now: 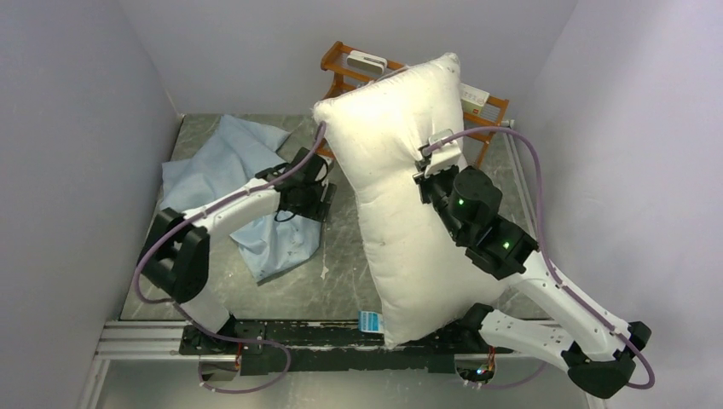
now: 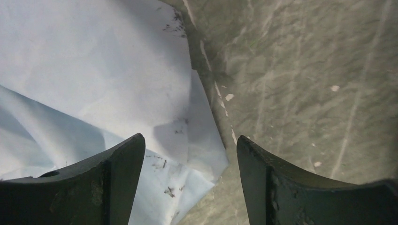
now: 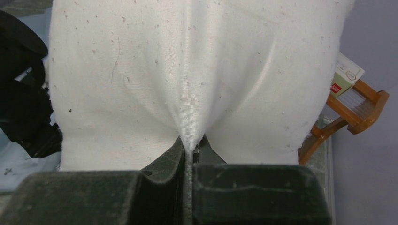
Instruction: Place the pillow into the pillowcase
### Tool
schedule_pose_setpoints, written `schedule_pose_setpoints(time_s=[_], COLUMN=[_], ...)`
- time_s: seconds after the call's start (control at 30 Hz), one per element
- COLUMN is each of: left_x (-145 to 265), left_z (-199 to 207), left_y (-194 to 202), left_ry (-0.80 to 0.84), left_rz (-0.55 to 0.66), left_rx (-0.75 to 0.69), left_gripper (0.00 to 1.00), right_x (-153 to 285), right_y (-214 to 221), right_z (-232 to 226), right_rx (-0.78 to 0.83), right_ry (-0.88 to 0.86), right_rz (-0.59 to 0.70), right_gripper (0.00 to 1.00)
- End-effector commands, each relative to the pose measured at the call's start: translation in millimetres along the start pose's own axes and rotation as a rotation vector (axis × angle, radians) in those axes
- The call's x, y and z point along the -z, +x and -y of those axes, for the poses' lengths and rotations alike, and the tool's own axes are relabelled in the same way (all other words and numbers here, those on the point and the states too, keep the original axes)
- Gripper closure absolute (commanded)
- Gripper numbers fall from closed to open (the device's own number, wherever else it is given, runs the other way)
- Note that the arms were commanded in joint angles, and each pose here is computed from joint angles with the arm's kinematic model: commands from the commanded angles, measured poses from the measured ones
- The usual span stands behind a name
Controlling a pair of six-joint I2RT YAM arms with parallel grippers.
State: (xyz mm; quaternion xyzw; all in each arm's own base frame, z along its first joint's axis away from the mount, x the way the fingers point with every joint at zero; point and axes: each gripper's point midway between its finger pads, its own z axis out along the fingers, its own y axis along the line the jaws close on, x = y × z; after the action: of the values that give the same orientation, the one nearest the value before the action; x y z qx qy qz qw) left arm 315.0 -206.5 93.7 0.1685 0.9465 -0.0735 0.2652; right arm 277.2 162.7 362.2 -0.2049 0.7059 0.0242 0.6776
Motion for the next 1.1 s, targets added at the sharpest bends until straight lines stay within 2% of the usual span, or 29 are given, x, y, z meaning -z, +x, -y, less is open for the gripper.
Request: schedule_pose_setpoints(time_s=[0.0, 0.1, 0.2, 0.37, 0.43, 0.47, 0.6, 0.8, 1.07], left_x=[-19.0, -31.6, -35.7, -4.5, 15.3, 25.4, 60.0, 89.2, 122.1], left_z=[-13.5, -17.3, -25.4, -35.2, -38.4, -40.7, -51.4, -77.5, -104.7], left_y=[-1.0, 4.4, 4.5, -20.6, -36.8, -45.5, -72.5, -96.8, -121.7], left_ry=[-0.102, -0.136, -0.189, -0.249, -0.263, -0.272, -0.327, -0.362, -0.381], left_rz=[0.011, -0.004, -0.005, 0.082, 0.140, 0.174, 0.273, 0.333, 0.420], left_rx=[0.018, 0.013, 0.013, 0.010, 0.003, -0.001, -0.006, 0.049, 0.059], left_gripper=[0.25, 0.29, 0.37, 0.74, 0.92, 0.95, 0.95, 0.95, 0.95], right_x=[13.8, 14.6, 14.3, 12.8, 12.6, 12.0, 9.2, 9.0, 12.8], right_y=[-34.8, -34.5, -35.1, -32.1, -30.8, -30.4, -26.7, -23.0, -1.9], right_z=[20.3, 21.4, 21.4, 18.1, 16.4, 14.9, 7.7, -2.5, -46.7], right_rx=[-0.085, -0.084, -0.080, -0.062, -0.062, -0.064, -0.067, -0.073, -0.080], right_ry=[0.057, 0.060, 0.060, 0.046, 0.039, 0.033, 0.005, -0.046, -0.271], right_rz=[0.127, 0.128, 0.129, 0.123, 0.126, 0.128, 0.119, 0.111, 0.026], right_gripper=[1.00, 1.00, 1.00, 1.00, 1.00, 1.00, 1.00, 1.00, 1.00])
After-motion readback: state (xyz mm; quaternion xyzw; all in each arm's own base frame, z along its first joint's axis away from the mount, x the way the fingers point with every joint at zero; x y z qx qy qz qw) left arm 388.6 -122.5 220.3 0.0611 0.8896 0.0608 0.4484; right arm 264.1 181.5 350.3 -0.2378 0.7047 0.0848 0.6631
